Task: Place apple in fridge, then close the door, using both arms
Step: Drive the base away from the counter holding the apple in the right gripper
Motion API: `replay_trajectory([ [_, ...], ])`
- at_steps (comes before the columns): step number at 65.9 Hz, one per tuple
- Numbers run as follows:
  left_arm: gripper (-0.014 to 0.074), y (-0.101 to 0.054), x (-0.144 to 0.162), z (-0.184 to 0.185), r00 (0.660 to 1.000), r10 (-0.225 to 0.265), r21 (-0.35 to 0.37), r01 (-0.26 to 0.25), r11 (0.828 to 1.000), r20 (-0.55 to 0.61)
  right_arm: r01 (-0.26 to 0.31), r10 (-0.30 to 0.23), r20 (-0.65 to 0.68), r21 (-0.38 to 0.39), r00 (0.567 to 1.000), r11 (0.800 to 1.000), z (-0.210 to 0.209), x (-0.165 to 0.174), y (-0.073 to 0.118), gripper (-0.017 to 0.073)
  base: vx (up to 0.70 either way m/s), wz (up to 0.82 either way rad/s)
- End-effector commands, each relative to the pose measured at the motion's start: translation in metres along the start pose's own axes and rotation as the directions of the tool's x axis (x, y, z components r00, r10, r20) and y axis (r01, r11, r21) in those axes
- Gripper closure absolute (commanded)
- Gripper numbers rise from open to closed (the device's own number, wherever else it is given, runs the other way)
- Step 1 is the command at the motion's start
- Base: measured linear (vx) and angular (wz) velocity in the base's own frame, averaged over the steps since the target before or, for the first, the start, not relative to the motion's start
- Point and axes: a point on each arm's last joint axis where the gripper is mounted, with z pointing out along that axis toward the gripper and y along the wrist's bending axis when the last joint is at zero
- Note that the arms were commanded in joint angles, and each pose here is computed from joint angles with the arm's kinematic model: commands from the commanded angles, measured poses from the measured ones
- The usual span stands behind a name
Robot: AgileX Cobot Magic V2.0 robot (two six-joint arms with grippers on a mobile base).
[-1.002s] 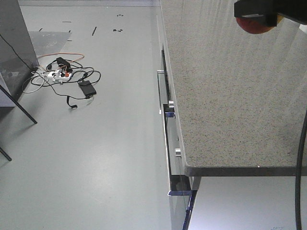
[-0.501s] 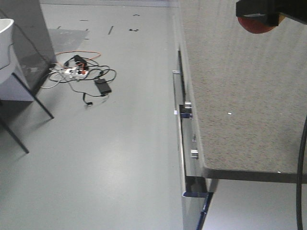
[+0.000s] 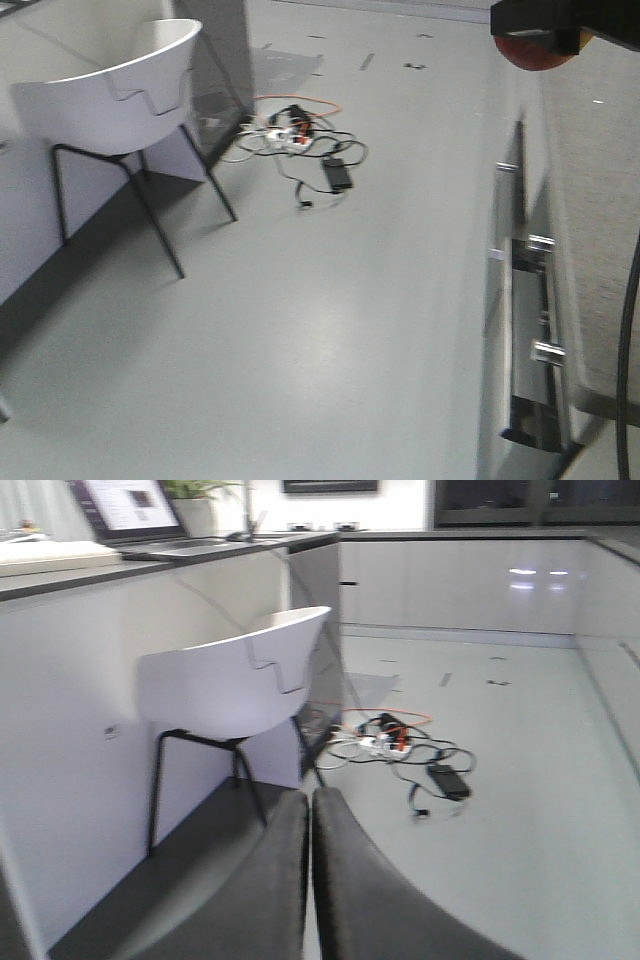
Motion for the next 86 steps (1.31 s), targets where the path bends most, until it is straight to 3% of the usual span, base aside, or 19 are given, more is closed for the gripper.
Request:
replay_trajectory([
  [1,0.06,-0.0034,-0.0132,-0.002,0.996,-0.008,0.037,0.004,0.999,0.093,0.002,-0.004,0.123,0.017,0.992,1.0,-0.0186,-0.018,0.0059,0.0438,-0.03,0.58],
  [86,0.06,-0.0034,-0.0132,-0.002,0.996,-0.008,0.037,0.004,0.999,0.093,0.002,-0.004,0.122,0.017,0.993,1.0,-0.0181,-0.0178,0.0056,0.0438,-0.03,0.45],
])
